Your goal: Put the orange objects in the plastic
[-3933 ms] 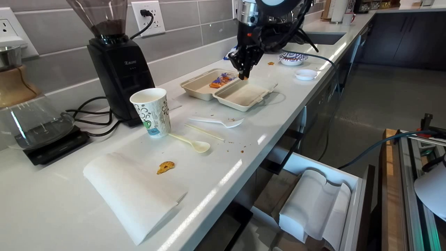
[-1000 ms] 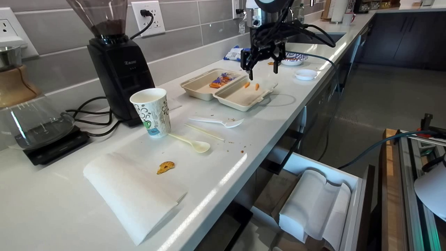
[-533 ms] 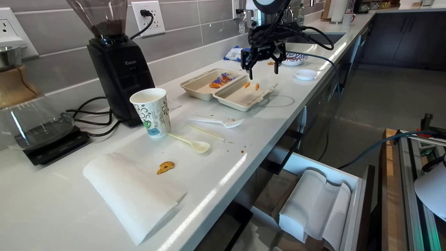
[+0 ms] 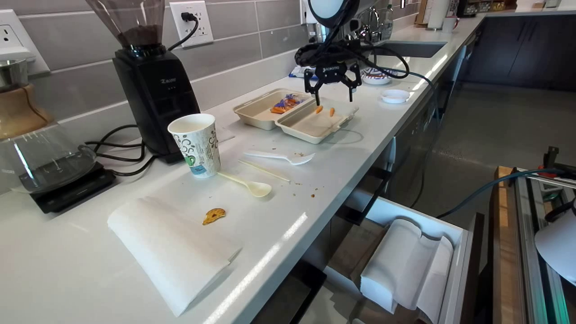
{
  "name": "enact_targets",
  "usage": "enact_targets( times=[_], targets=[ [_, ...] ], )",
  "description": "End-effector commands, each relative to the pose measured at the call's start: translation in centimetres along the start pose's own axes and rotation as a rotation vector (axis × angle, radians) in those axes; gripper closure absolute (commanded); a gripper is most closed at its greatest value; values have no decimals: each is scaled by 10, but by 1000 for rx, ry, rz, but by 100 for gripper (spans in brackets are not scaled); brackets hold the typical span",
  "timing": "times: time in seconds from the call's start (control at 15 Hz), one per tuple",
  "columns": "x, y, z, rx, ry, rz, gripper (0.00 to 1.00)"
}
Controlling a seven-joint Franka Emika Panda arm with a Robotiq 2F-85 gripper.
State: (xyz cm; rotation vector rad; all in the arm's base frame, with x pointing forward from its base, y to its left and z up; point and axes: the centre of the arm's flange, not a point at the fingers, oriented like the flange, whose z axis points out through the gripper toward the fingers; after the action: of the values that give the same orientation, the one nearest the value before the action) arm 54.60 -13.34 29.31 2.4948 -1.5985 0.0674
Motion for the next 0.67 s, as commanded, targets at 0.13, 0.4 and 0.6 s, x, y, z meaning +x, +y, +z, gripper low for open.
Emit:
enact_targets(
  times=[0.13,0.4,0.6],
  targets=[
    [4,-5,14,48,-13,115,0],
    [5,-1,18,86,-19,165,0],
    [8,3,23,94,-25,187,0]
  ],
)
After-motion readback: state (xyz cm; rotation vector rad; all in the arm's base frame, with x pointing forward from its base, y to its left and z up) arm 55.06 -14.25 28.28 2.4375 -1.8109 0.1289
